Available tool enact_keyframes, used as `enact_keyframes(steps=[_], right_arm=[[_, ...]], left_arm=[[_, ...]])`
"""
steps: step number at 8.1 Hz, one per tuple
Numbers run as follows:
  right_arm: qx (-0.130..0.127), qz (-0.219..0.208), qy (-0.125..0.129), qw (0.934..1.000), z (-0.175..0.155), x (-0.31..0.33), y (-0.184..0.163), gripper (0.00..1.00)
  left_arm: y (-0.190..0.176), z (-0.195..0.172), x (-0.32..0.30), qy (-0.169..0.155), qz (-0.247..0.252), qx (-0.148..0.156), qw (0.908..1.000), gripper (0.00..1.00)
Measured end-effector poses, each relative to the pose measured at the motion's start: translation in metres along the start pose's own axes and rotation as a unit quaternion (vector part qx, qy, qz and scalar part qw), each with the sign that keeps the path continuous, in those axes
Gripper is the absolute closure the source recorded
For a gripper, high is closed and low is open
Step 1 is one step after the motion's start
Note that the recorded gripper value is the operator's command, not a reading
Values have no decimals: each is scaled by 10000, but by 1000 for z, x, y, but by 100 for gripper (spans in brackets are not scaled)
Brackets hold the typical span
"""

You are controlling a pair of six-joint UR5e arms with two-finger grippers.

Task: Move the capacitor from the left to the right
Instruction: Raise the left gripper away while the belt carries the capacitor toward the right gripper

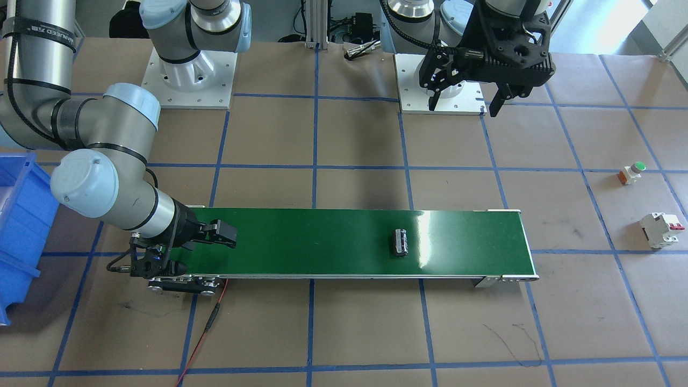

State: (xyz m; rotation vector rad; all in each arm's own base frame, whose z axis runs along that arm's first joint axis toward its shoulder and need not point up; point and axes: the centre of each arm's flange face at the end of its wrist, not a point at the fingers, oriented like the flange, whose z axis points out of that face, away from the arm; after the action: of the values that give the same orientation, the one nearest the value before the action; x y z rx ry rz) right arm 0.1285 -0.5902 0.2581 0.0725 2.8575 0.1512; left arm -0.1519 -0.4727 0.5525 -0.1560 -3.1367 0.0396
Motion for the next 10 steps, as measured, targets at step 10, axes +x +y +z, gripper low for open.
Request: enact_keyframes(steps=[10], right_arm=[[-14,-110,38,9999,-1,1,1,0]], left_arm=[[0,-1,1,49,13,40,10000,0]])
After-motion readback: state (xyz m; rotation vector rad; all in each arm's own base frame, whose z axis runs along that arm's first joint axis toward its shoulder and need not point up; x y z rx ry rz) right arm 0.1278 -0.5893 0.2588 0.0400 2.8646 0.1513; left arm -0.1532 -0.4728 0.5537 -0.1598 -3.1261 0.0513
